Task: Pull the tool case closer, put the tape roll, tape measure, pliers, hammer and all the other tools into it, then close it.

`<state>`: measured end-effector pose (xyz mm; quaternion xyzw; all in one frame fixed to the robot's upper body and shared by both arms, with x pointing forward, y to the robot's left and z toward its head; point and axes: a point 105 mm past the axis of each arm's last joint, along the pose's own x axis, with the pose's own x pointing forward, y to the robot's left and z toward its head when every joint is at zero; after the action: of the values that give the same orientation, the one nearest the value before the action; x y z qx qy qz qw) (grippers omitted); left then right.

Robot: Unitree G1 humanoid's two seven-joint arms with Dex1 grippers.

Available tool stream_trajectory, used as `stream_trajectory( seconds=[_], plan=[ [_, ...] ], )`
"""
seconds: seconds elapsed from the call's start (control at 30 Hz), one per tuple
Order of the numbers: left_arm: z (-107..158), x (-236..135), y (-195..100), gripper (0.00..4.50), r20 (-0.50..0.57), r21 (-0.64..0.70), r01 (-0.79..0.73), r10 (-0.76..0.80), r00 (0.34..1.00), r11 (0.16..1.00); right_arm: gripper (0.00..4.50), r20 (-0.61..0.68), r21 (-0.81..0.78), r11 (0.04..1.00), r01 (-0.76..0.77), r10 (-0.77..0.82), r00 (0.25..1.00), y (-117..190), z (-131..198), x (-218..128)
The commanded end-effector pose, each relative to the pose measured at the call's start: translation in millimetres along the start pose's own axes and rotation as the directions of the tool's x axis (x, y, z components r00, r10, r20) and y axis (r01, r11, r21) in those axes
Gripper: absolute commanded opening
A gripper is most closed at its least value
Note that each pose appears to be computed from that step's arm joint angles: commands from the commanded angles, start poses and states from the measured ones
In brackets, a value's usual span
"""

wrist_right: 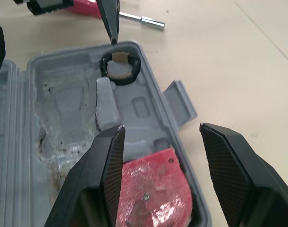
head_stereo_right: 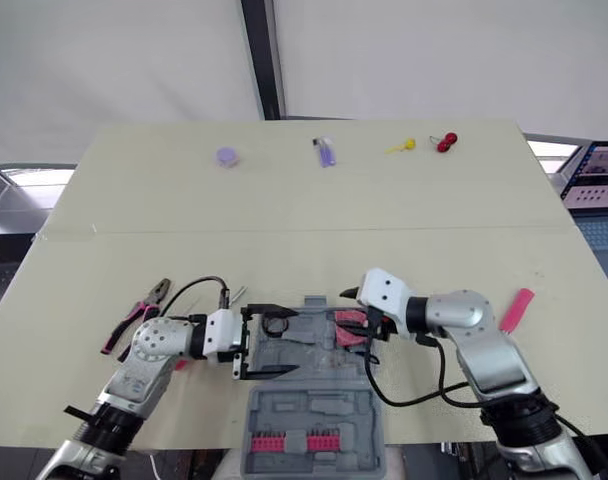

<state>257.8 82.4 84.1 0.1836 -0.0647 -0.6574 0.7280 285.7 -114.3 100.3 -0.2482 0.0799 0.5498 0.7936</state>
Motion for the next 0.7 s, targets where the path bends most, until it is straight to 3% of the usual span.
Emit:
stream_trajectory(
  seconds=[0.03,0.13,0.2,0.27,0.7],
  plan=[
    [6.5,-0.4,0.1,4.50,0.017,0.021,-0.004,0.004,1.000,1.000,2.15,0.013,-0.036,0.999,0.016,-0.016,1.000,-2.8,-3.3,-5.0],
    [6.7,-0.2,0.4,4.50,0.017,0.021,-0.005,0.005,1.000,1.000,2.15,0.034,-0.033,0.998,0.044,-0.043,0.999,-8.3,-1.2,-4.5],
    [6.6,0.2,-0.1,4.50,0.017,0.020,-0.004,0.004,1.000,1.000,1.70,0.041,-0.034,0.998,0.057,-0.055,0.998,-10.8,-0.6,-4.2],
    [6.6,0.8,-0.6,4.50,0.017,0.019,-0.003,0.003,1.000,1.000,0.95,0.034,-0.042,0.998,0.055,-0.054,0.998,-10.6,-2.3,-3.4],
    [7.1,1.2,-0.7,4.50,0.017,0.015,-0.008,0.008,1.000,1.000,0.95,0.059,-0.009,1.000,0.029,-0.028,0.998,-3.0,-4.6,-1.0]
  ],
)
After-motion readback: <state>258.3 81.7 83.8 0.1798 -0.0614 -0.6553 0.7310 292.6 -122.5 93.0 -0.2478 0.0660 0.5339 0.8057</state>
